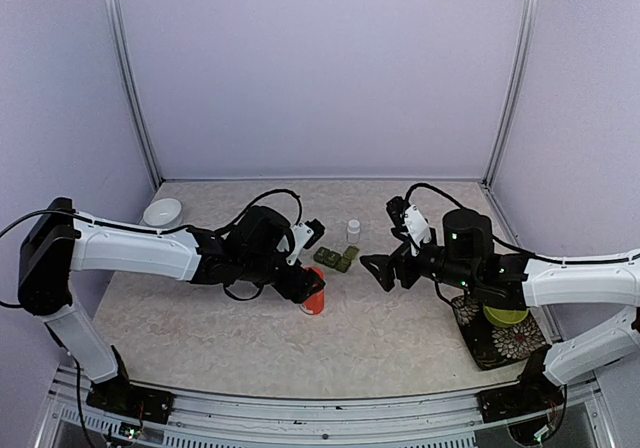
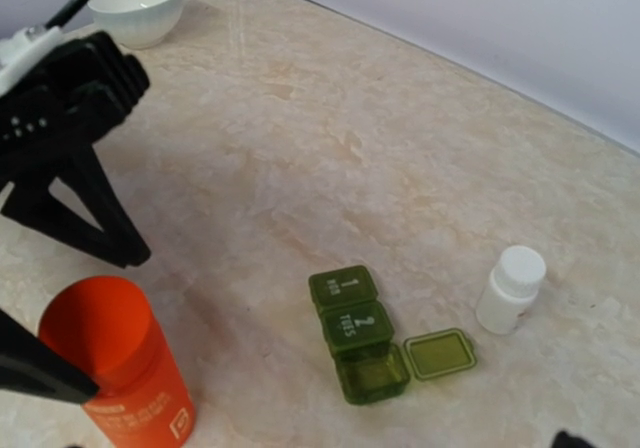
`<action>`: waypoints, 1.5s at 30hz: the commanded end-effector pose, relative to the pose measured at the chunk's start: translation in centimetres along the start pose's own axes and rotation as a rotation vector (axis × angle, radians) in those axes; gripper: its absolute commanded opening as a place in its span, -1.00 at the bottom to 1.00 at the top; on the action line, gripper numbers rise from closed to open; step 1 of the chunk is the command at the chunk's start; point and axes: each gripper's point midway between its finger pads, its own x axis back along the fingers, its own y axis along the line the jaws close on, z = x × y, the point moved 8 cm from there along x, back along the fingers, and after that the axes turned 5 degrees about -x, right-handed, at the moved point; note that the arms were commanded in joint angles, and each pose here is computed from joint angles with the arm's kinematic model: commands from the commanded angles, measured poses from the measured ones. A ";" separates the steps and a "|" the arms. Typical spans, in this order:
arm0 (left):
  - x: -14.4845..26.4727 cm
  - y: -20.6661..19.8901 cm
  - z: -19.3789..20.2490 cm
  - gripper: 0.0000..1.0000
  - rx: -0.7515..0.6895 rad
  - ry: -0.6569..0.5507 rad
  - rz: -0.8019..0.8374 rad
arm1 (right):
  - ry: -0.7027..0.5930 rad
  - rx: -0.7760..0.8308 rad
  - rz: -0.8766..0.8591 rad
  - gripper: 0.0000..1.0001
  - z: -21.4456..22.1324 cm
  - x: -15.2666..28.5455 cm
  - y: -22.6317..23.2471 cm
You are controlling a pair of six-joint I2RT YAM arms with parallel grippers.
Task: Sort the pills into containers
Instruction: Pick up the pill bottle from the center of the board, then pass from the left arm to the right
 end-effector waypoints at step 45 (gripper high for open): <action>15.1 -7.0 -10.0 -0.08 -0.095 -0.576 0.533 | -0.308 -0.020 -0.972 0.78 -2.0 1.7 7.0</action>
